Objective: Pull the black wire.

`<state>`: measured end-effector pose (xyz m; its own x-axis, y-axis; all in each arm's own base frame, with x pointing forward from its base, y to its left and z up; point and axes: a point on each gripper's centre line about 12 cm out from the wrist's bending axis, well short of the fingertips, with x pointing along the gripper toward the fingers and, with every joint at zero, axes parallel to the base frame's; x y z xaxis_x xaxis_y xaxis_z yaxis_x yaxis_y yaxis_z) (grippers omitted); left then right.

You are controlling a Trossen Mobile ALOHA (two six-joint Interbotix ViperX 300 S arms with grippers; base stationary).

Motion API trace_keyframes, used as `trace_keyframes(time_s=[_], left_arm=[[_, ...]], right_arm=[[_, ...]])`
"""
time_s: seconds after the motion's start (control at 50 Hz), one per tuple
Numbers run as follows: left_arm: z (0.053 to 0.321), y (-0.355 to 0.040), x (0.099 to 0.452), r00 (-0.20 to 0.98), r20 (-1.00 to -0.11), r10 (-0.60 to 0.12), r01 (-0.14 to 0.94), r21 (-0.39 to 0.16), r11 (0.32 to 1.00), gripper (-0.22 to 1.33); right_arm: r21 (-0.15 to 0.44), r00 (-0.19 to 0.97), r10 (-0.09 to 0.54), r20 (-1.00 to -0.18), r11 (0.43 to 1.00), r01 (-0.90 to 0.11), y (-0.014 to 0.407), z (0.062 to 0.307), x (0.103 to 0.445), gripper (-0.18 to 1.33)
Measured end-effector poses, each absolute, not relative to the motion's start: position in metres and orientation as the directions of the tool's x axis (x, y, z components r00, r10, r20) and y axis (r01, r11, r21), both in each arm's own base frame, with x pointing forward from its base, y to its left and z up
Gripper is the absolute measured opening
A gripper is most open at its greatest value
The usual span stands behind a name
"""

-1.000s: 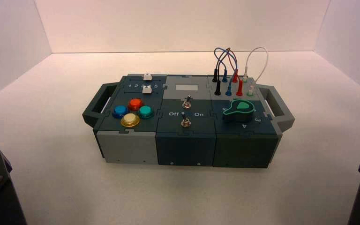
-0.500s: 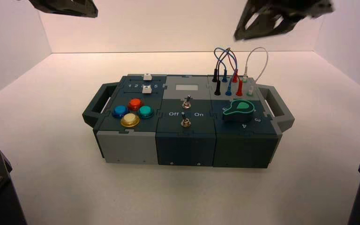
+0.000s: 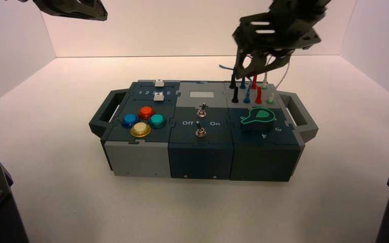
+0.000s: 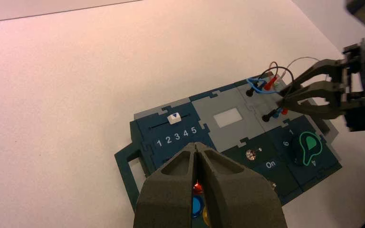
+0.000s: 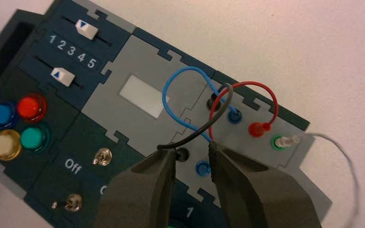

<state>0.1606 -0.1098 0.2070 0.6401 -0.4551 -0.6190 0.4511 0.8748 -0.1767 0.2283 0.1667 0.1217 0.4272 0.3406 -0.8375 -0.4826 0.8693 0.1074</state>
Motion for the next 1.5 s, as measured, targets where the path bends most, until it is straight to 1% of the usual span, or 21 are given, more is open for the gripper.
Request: trace_keyframes(time_s=[0.32, 0.6, 0.74, 1.16, 1.36, 1.5], left_arm=[[0.207, -0.110, 0.161, 0.639, -0.620, -0.455, 0.451, -0.177, 0.875, -0.17], [0.207, -0.110, 0.161, 0.639, -0.620, -0.456, 0.453, -0.175, 0.874, -0.16], [0.207, -0.110, 0.161, 0.639, -0.620, -0.455, 0.451, -0.177, 0.875, -0.17], [0.208, -0.110, 0.160, 0.642, -0.617, -0.456, 0.452, -0.177, 0.875, -0.17], [0.208, -0.110, 0.160, 0.642, -0.615, -0.457, 0.453, -0.176, 0.874, -0.16], [0.208, -0.110, 0.160, 0.642, -0.615, -0.457, 0.453, -0.176, 0.874, -0.17]], right_arm=[[0.107, 0.392, 0.323, -0.861, 0.870, -0.482, 0.169, 0.117, 0.230, 0.79], [0.112, 0.349, 0.339, -0.874, 0.838, -0.533, 0.183, 0.116, 0.216, 0.79], [0.112, 0.349, 0.337, -0.875, 0.840, -0.531, 0.186, 0.116, 0.221, 0.79], [0.102, 0.343, 0.325, -0.882, 0.840, -0.532, 0.184, 0.111, 0.221, 0.79], [0.090, 0.332, 0.298, -0.895, 0.850, -0.520, 0.178, 0.102, 0.225, 0.79], [0.090, 0.333, 0.296, -0.895, 0.852, -0.515, 0.178, 0.101, 0.227, 0.79]])
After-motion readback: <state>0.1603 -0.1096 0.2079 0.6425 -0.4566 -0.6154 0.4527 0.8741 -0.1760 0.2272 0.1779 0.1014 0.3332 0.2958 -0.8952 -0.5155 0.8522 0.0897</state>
